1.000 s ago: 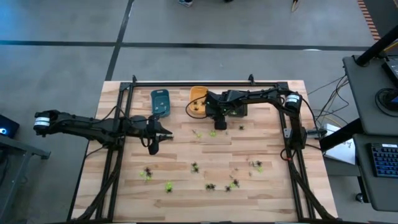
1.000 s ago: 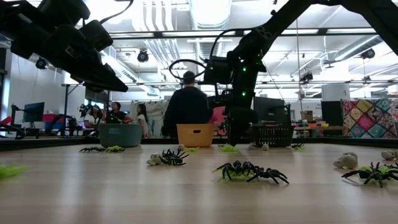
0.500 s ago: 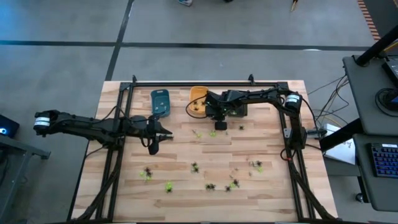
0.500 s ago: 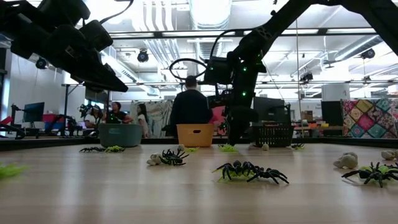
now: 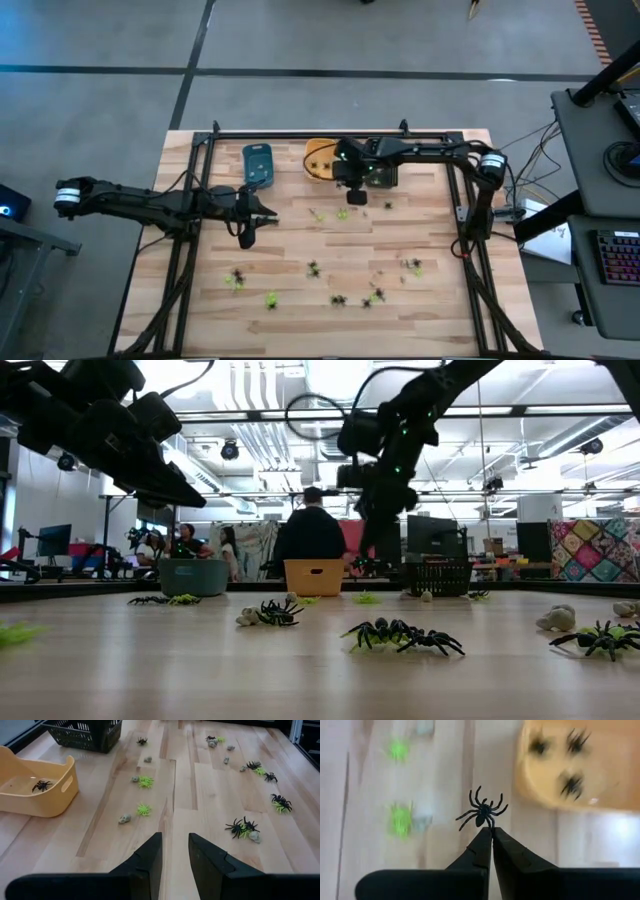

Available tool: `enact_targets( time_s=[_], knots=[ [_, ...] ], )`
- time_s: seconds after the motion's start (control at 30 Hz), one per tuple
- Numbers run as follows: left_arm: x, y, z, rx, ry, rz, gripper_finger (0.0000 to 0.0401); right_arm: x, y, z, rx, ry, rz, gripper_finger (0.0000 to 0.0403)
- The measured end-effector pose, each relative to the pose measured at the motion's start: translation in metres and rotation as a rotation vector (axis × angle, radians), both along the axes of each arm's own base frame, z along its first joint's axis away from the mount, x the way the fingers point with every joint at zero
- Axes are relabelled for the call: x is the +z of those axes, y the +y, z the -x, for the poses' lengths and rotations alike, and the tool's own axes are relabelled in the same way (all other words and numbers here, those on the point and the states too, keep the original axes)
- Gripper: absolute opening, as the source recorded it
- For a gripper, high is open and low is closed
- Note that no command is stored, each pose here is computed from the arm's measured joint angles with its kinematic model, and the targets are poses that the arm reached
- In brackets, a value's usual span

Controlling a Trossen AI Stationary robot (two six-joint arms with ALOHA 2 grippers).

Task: Sort Halloween decoration
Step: Put the black spider toy into the orange bin

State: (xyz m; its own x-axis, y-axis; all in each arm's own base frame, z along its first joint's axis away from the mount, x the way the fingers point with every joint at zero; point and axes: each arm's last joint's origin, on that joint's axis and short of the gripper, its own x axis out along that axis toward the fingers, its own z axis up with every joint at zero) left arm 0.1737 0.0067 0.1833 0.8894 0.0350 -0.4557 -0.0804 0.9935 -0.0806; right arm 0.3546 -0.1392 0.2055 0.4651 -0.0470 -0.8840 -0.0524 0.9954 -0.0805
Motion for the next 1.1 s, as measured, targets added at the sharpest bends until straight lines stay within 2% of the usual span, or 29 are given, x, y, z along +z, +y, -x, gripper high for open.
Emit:
enact_targets(
  time_s=[0.1,0.2,0.3,0.37,0.57,0.9,1.1],
  knots=[
    [0.0,0.0,0.0,0.0,-0.004,0.0,0.0077,0.009,-0.006,-0.009,-0.043,-0.127,0.052,0.0008],
    [0.001,0.0,0.0,0.0,-0.008,0.0,0.0077,0.013,-0.017,-0.02,-0.131,-0.239,0.174,0.0008],
    [0.001,0.0,0.0,0.001,-0.012,0.001,0.0077,0.008,-0.032,-0.028,-0.266,-0.285,0.319,0.0008],
    [0.001,0.0,0.0,0.004,-0.012,0.006,0.0077,0.004,-0.041,-0.03,-0.336,-0.309,0.37,0.0009],
    [0.001,0.0,0.0,0.006,-0.01,0.012,0.0077,0.003,-0.05,-0.032,-0.317,-0.375,0.336,0.0019],
    [0.001,0.0,0.0,0.007,-0.01,0.013,0.0077,0.004,-0.049,-0.031,-0.339,-0.386,0.29,0.0119],
    [0.001,0.0,0.0,0.016,-0.008,0.032,0.0077,0.026,-0.041,-0.027,-0.358,-0.445,0.241,0.014]
  ],
)
